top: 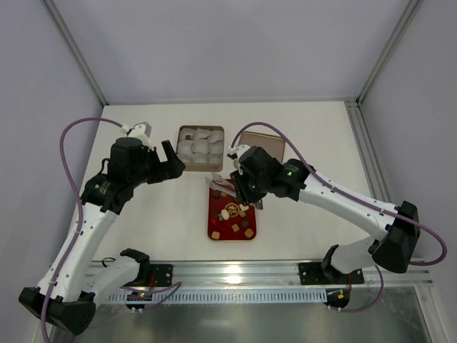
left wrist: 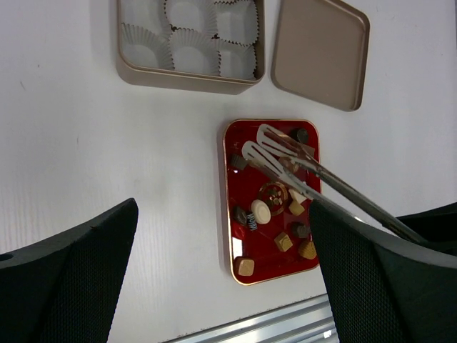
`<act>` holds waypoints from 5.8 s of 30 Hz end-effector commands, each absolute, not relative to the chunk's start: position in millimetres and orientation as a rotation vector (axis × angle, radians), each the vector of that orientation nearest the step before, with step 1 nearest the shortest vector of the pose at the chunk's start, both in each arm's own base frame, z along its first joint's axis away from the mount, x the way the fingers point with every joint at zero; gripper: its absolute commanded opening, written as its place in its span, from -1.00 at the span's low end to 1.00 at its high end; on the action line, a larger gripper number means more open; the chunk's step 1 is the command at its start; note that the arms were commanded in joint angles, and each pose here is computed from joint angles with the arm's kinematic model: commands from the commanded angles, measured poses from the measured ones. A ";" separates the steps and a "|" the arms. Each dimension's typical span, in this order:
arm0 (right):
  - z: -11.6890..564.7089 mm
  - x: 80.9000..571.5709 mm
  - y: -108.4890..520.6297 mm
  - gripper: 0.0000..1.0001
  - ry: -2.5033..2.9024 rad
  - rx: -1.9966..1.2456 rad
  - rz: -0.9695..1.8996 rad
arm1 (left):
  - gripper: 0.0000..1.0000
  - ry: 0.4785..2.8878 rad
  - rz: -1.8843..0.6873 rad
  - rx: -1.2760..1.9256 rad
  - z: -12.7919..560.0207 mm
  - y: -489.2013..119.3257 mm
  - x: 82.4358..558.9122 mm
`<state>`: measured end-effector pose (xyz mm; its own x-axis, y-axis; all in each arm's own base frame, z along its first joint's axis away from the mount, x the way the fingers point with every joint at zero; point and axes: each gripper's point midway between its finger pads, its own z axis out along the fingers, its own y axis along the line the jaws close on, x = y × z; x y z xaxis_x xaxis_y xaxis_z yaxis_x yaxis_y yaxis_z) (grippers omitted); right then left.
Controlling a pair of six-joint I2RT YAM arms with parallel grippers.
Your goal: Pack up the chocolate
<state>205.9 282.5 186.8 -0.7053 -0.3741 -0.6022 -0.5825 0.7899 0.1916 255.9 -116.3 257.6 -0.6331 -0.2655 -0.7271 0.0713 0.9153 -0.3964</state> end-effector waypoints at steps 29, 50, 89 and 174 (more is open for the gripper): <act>147.7 196.8 288.2 -0.22 2.471 -0.899 0.339 | 0.99 2.170 -0.541 -0.139 265.8 -122.7 259.3; 143.4 197.9 291.0 -0.44 2.492 -0.913 0.305 | 0.99 2.171 -0.535 -0.139 263.9 -121.6 259.3; 220.8 387.2 360.3 -0.46 2.309 -0.521 0.462 | 1.00 2.159 -0.549 -0.120 273.0 -123.0 257.2; 170.3 182.8 264.0 -0.17 2.491 -0.708 0.437 | 0.99 2.174 -0.587 -0.140 265.6 -132.0 267.0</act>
